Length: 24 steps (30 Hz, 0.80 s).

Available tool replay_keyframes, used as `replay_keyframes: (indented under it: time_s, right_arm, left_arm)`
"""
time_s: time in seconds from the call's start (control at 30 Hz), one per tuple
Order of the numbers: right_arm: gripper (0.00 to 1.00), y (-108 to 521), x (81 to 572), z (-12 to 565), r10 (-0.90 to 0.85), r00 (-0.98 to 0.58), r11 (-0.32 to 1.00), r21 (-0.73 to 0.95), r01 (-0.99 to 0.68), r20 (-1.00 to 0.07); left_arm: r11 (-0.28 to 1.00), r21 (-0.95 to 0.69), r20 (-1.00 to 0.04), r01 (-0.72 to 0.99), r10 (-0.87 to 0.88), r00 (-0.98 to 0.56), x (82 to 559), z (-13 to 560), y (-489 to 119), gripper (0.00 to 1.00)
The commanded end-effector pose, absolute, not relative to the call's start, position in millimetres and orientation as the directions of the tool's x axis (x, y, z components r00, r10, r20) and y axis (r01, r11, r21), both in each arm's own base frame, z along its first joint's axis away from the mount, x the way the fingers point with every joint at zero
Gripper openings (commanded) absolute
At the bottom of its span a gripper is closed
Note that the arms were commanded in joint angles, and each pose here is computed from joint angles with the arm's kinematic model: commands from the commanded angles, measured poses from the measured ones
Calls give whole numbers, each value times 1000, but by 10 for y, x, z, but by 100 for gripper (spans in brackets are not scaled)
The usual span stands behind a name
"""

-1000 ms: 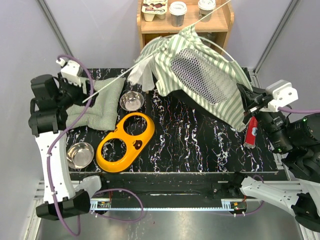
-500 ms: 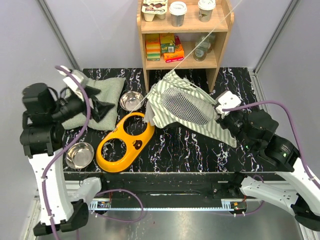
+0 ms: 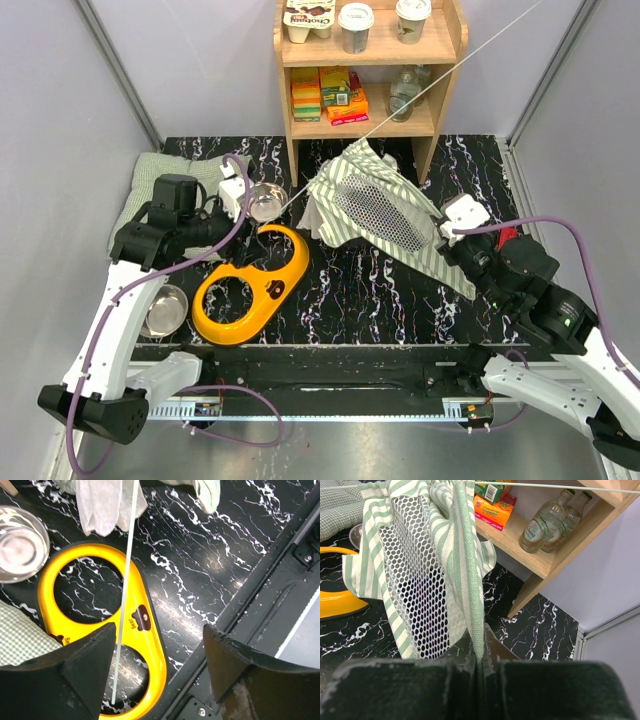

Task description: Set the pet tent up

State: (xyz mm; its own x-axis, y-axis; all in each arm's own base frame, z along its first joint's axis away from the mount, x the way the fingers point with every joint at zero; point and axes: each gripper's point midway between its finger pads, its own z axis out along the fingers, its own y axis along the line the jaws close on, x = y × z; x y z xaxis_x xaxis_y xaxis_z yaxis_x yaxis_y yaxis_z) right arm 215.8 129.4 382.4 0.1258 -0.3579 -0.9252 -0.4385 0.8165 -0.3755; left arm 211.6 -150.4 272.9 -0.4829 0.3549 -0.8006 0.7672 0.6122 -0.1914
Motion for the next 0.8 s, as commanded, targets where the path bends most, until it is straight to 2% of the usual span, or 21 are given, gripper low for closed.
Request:
replay_keyframes:
  time_s: [0.0, 0.1, 0.27, 0.3, 0.33, 0.43, 0.47, 0.53, 0.6, 0.63, 0.67, 0.73, 0.77]
  right_arm:
    - [0, 1253, 2143, 4125, -243, 194, 866, -303, -399, -950]
    - [0, 1241, 2141, 4108, -241, 192, 868, -300, -395, -951]
    - [0, 1276, 2165, 4061, -246, 177, 866, -299, -402, -953]
    - [0, 1283, 2166, 4057, -247, 177, 865, -299, -404, -953]
    - [0, 1285, 2173, 4050, -248, 174, 866, -299, -402, -953]
    - [0, 1272, 2193, 4031, -243, 159, 875, -287, -390, -957]
    - [0, 1265, 2215, 4013, -242, 146, 883, -280, -378, -959]
    - [2, 1233, 2292, 3938, -246, 93, 905, -263, -335, -965]
    - [38, 1217, 2369, 3850, -249, 21, 925, -244, -292, -968]
    - [61, 1234, 2400, 3804, -243, -17, 932, -229, -280, -970]
    - [76, 1261, 2420, 3748, -243, -54, 935, -219, -279, -969]
    - [97, 1350, 2406, 3785, -195, -94, 939, -158, -305, -976]
    - [99, 1398, 2387, 3807, -166, -110, 939, -123, -322, -980]
  left_arm:
    - [616, -113, -849, 780, 348, -398, 2312, 2818, -1530, 70]
    - [609, -127, -833, 783, 364, -418, 2352, 2674, -1543, 58]
    - [631, -106, -804, 769, 401, -440, 2478, 2493, -1492, 57]
    - [641, -96, -803, 762, 402, -440, 2516, 2478, -1475, 53]
    - [641, -92, -805, 762, 403, -436, 2535, 2479, -1479, 44]
    - [628, -120, -812, 769, 384, -440, 2513, 2507, -1531, 4]
    - [627, -134, -814, 768, 372, -446, 2498, 2528, -1545, 0]
    - [616, -165, -825, 770, 342, -450, 2455, 2598, -1597, 0]
    - [630, -174, -838, 756, 309, -450, 2453, 2675, -1604, 0]
    - [647, -172, -845, 743, 290, -448, 2462, 2717, -1605, 0]
    - [661, -159, -857, 733, 277, -435, 2472, 2769, -1603, 0]
    - [669, -155, -874, 727, 251, -417, 2459, 2840, -1634, 0]
    - [671, -161, -876, 724, 240, -417, 2457, 2865, -1646, 0]
